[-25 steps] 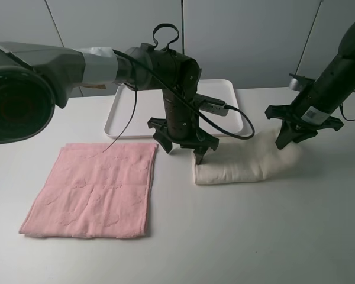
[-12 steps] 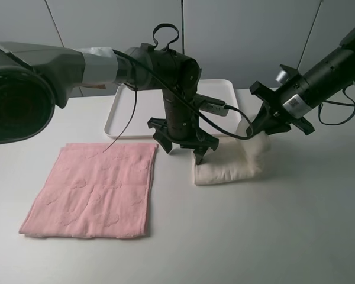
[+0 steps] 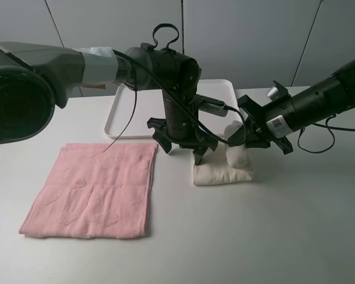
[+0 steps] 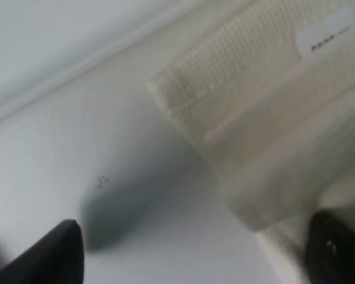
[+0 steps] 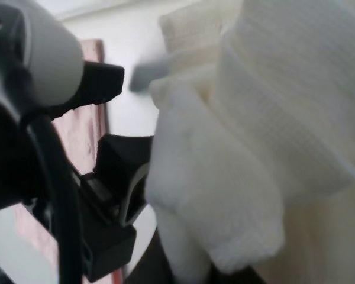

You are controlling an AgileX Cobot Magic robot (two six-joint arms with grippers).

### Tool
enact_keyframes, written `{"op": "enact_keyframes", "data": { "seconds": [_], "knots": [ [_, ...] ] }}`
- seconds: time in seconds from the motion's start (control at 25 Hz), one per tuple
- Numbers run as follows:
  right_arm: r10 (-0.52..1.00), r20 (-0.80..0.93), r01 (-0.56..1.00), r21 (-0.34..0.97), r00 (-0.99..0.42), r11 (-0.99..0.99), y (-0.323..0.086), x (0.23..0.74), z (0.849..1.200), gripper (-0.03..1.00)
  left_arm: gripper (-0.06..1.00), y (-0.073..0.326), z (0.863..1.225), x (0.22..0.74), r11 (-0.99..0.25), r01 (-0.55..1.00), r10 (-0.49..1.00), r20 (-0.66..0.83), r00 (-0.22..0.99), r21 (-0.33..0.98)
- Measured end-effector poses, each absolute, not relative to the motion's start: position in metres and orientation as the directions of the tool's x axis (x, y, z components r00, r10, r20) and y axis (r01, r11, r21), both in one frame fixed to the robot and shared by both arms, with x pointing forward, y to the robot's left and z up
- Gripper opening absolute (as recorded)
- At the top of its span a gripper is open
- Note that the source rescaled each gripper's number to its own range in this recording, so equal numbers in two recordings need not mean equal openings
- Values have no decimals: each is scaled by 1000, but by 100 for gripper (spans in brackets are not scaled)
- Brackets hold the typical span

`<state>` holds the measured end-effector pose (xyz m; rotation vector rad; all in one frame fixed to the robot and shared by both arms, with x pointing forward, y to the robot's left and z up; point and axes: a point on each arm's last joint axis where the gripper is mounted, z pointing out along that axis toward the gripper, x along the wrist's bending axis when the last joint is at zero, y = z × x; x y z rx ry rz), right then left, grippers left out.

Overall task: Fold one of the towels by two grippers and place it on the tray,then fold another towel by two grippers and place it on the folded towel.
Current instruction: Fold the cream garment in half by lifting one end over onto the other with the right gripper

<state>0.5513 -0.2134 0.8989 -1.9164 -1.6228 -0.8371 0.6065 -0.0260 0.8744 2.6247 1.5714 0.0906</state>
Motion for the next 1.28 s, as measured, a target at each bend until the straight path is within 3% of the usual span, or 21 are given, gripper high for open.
{"op": "enact_keyframes", "data": {
  "seconds": [0.72, 1.28],
  "knots": [
    [632, 758, 949, 61, 158, -310, -213, 535, 881, 6, 97, -20, 879, 613, -467, 881, 881, -41, 471, 73],
    [632, 759, 948, 63, 157, -311, -212, 535, 881, 6, 97, -20, 957, 650, -445, 859, 863, -136, 487, 253]
  ]
}}
